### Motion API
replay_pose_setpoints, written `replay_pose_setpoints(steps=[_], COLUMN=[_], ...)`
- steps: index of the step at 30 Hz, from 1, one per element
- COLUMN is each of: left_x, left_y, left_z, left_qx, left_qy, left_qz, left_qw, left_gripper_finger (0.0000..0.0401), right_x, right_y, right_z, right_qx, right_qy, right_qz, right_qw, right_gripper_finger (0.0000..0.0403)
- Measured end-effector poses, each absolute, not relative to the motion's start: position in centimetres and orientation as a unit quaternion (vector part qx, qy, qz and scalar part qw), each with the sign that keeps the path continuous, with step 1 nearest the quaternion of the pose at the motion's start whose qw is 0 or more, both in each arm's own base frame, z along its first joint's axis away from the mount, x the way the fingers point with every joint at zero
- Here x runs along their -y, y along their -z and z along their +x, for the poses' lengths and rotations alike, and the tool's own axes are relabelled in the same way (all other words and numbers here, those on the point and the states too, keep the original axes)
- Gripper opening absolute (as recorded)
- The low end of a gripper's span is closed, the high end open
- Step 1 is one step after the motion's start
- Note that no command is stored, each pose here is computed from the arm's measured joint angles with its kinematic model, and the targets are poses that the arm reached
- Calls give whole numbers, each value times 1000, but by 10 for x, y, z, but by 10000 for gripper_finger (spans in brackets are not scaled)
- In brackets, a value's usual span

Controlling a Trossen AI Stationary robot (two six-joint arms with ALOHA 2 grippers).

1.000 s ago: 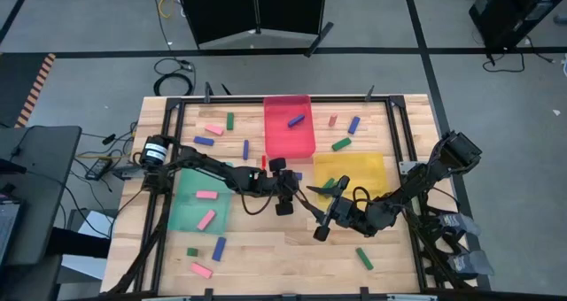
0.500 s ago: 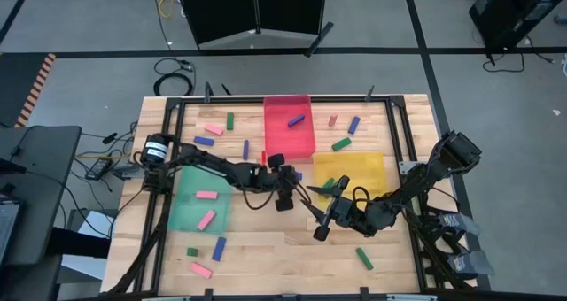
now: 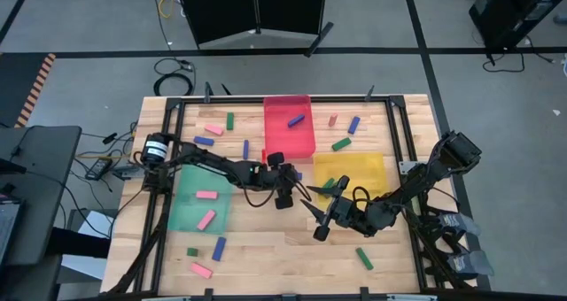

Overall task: Sort blocks
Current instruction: Put the blue block into the red bin

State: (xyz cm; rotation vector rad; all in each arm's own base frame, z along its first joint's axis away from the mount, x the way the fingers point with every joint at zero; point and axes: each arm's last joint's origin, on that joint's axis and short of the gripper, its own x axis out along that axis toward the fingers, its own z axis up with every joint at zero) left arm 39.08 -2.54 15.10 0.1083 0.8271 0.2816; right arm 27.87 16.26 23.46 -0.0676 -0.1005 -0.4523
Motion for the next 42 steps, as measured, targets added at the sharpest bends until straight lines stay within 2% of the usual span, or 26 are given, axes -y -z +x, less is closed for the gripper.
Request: replay_pose_setpoints(steps=[10,42], left_x=[23,8], left_y=[-151,-148], left_z=[391,389], left_qx=[-407,-429], left_qy=[-107,-105], left_qz=[65,50], left_qw=[905,896], left_gripper_finger=[192,192], right_x=[-163,-163], right_y=[-235,-235], right_z=[279,279], right_qx=[50,50], right_qy=[224,224], right_qz=[-33,-33], right_qw=[973,973], right_gripper_finger=[197,197])
